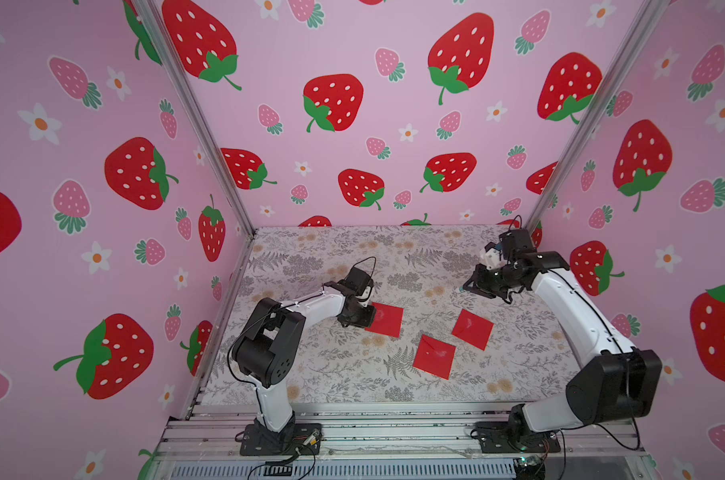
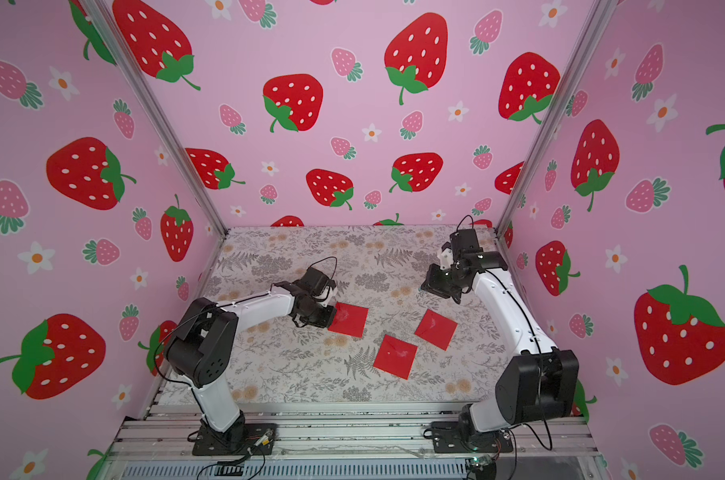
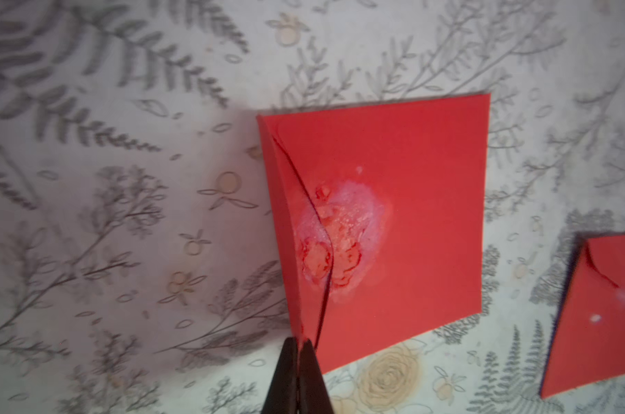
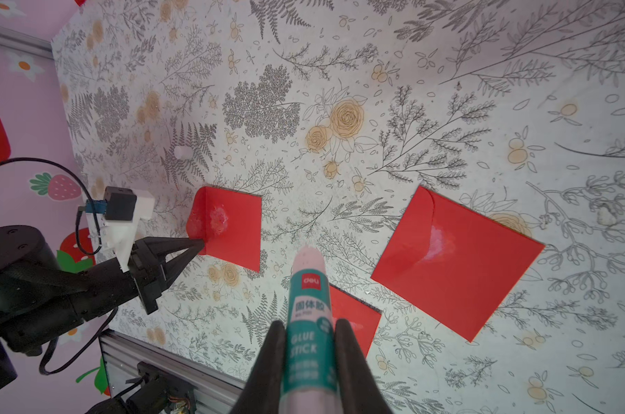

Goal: Seal the envelope with a glue stick
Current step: Move the envelope to the center of the board, then apply the envelope at the center of the board.

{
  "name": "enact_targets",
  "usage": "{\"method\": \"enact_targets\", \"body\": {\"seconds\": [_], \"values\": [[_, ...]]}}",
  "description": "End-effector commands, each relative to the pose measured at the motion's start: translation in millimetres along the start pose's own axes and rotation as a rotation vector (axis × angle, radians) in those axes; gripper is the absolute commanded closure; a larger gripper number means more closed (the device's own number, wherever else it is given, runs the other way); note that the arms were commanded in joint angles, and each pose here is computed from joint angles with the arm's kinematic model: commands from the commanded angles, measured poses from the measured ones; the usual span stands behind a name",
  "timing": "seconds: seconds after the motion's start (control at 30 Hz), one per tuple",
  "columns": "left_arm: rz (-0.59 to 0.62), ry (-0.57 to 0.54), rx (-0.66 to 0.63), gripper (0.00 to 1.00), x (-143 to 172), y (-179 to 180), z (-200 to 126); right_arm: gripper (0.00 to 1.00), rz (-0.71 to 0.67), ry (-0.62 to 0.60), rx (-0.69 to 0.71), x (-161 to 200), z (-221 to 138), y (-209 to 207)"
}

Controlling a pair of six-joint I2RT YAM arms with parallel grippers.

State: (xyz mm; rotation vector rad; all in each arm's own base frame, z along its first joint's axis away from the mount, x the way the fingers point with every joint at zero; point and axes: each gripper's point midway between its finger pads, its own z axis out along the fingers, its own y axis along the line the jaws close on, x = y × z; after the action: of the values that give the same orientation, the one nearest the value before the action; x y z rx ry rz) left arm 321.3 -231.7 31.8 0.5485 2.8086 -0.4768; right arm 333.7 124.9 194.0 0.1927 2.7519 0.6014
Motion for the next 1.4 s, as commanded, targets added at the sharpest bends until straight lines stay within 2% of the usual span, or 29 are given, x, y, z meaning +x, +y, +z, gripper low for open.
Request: {"method": "enact_targets", "body": {"seconds": [0.0,0.1,0.27,0.73,1.03,1.37], "values": [[0.032,-0.037,0.123,1.0,-11.5,-34.9,-3.4,1.0,-0.069,0.054,0.07,12.3,10.8,5.7],[0.012,-0.041,0.187,1.0,-15.5,-50.0,5.8,1.0,-0.116,0.082,0.111,18.7,24.1,13.5],[-0.025,-0.046,0.22,1.0,-21.6,-56.8,15.3,1.0,-0.174,0.134,0.139,25.5,50.6,30.5],[-0.09,-0.042,0.249,1.0,-19.0,-42.4,10.5,1.0,-0.363,0.186,0.247,36.8,122.0,86.8],[-0.11,-0.043,0.321,1.0,-21.3,-42.6,7.3,1.0,-0.415,0.184,0.313,41.9,154.9,92.0],[-0.123,-0.025,0.335,1.0,-20.0,-40.2,10.8,1.0,-0.45,0.198,0.371,45.5,180.8,87.4]]}}
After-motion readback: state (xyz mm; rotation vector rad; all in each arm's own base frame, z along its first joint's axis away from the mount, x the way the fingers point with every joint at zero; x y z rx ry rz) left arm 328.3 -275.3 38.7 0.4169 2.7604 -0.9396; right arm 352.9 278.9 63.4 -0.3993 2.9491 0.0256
